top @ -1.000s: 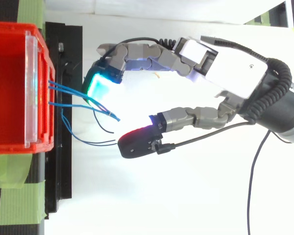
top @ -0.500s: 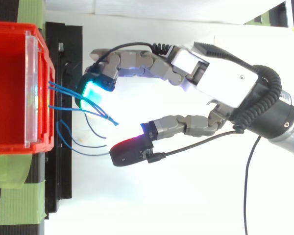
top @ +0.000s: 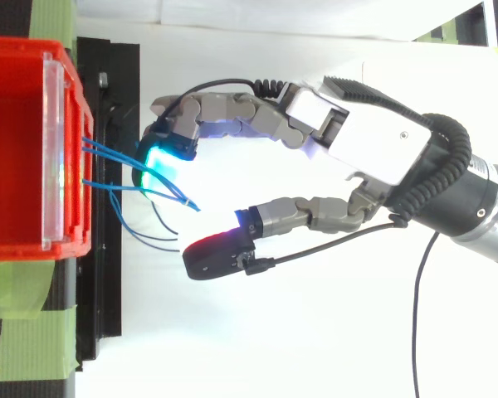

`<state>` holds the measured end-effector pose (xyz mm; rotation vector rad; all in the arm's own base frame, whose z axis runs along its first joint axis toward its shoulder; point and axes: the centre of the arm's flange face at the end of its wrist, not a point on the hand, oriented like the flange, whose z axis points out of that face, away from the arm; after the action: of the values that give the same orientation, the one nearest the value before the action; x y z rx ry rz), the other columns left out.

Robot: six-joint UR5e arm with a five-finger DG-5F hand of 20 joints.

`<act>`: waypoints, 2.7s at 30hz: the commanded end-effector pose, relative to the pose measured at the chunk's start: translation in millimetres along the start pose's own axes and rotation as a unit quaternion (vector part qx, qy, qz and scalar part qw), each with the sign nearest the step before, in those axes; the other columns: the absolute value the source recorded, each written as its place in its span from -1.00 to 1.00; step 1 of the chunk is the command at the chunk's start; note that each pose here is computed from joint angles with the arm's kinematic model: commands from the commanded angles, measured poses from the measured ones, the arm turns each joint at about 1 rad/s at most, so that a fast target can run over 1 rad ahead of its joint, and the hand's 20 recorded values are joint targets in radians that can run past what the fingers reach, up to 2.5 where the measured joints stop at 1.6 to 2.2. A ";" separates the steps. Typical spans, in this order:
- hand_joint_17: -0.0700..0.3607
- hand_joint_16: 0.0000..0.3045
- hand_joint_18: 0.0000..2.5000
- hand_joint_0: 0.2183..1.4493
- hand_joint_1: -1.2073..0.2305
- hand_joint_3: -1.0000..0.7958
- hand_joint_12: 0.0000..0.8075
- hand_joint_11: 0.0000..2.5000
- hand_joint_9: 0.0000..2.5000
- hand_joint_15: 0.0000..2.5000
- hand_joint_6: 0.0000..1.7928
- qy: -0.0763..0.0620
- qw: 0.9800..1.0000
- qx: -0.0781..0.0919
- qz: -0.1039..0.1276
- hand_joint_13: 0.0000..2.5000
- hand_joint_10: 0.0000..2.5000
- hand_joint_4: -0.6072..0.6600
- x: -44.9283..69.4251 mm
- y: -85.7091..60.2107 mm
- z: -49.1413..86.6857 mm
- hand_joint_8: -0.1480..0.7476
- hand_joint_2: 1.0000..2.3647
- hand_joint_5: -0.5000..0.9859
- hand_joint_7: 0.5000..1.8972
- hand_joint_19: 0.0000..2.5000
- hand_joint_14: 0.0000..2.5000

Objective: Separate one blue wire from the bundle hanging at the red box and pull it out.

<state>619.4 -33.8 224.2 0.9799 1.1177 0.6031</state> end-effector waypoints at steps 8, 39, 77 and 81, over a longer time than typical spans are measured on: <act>-0.19 -0.69 -0.76 -0.29 -0.22 -0.30 -0.14 -0.73 -0.53 -0.82 -0.36 0.000 1.000 0.001 0.000 -0.68 -0.99 0.35 0.0 -0.3 -0.1 0.02 -0.98 -0.51 0.05 -0.69 -0.99; -0.18 -0.69 -0.71 -0.22 -0.23 -0.08 -0.13 -0.61 -0.45 -0.78 -0.34 0.000 1.000 0.000 0.002 -0.62 -0.99 0.36 -0.4 0.5 -0.1 0.03 -0.96 -0.51 0.04 -0.67 -0.99; -0.43 -0.84 -0.72 -0.20 -0.22 -0.07 -0.28 -0.58 -0.35 -0.67 -0.32 0.086 0.973 0.066 0.203 -0.23 -0.99 0.41 -3.3 10.9 -25.3 0.14 -0.96 -0.51 0.04 -0.83 -0.99; -0.43 -0.85 -0.72 -0.20 -0.22 -0.08 -0.26 -0.58 -0.35 -0.60 -0.32 0.089 0.973 0.068 0.200 -0.15 -0.99 0.41 -4.2 11.5 -26.4 0.14 -0.96 -0.51 0.03 -0.84 -0.99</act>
<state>595.2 -22.7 232.7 1.3037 1.1302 0.9664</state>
